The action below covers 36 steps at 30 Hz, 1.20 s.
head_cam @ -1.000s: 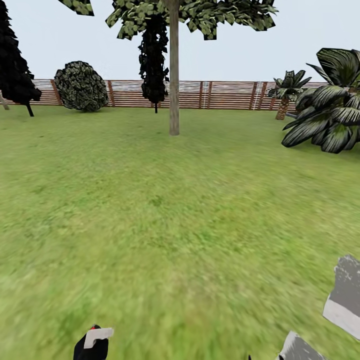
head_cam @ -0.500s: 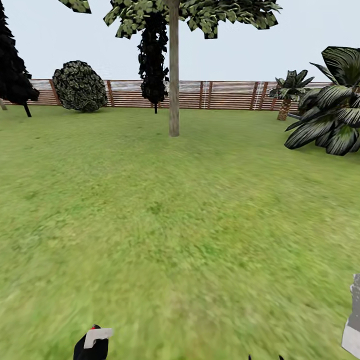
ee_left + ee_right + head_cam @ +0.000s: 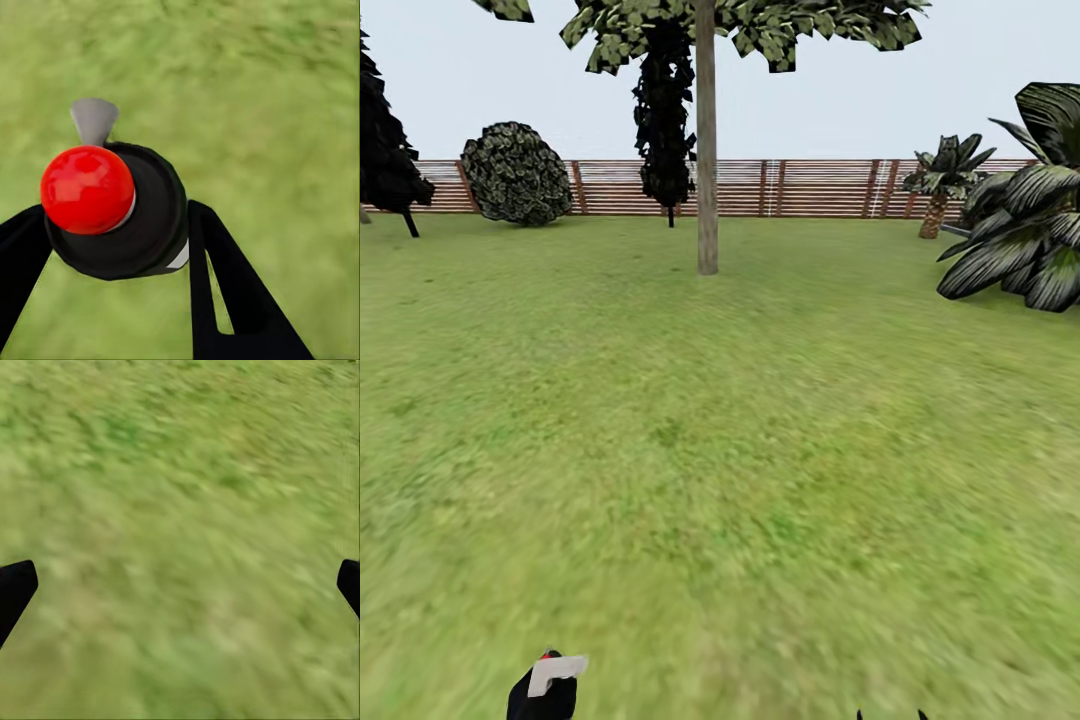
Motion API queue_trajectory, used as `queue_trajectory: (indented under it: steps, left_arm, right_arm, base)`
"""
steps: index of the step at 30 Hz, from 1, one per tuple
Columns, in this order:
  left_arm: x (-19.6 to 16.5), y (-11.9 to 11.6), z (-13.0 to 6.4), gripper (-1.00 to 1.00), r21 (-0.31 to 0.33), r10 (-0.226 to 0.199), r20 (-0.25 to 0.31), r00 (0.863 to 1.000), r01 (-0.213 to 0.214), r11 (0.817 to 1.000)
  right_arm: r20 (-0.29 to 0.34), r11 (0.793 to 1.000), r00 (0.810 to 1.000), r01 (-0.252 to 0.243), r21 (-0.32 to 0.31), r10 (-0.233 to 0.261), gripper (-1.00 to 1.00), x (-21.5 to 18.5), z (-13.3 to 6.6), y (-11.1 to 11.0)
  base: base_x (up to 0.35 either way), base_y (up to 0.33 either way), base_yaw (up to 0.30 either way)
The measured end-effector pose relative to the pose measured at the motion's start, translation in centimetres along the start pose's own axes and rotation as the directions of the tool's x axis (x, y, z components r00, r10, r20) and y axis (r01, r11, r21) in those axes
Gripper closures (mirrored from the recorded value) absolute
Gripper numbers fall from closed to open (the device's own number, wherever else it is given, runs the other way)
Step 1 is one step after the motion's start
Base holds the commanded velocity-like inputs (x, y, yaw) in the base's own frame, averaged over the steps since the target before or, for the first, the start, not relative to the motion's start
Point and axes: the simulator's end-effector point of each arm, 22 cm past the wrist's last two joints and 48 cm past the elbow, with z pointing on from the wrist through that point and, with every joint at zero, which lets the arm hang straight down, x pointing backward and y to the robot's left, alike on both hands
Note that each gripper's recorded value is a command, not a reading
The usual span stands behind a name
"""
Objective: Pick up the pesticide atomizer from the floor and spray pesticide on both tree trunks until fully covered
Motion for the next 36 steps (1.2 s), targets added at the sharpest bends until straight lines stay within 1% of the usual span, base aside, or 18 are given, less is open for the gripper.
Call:
queue_trajectory:
  steps: [36]
  left_arm:
    - [0.03,0.0,0.0,1.0,0.0,0.0,-0.002,1.0,0.0,1.0]
  right_arm:
    - [0.0,1.0,1.0,0.0,0.0,0.0,-1.0,-0.01,0.0,0.01]
  base:
    - [0.344,0.0,0.0]
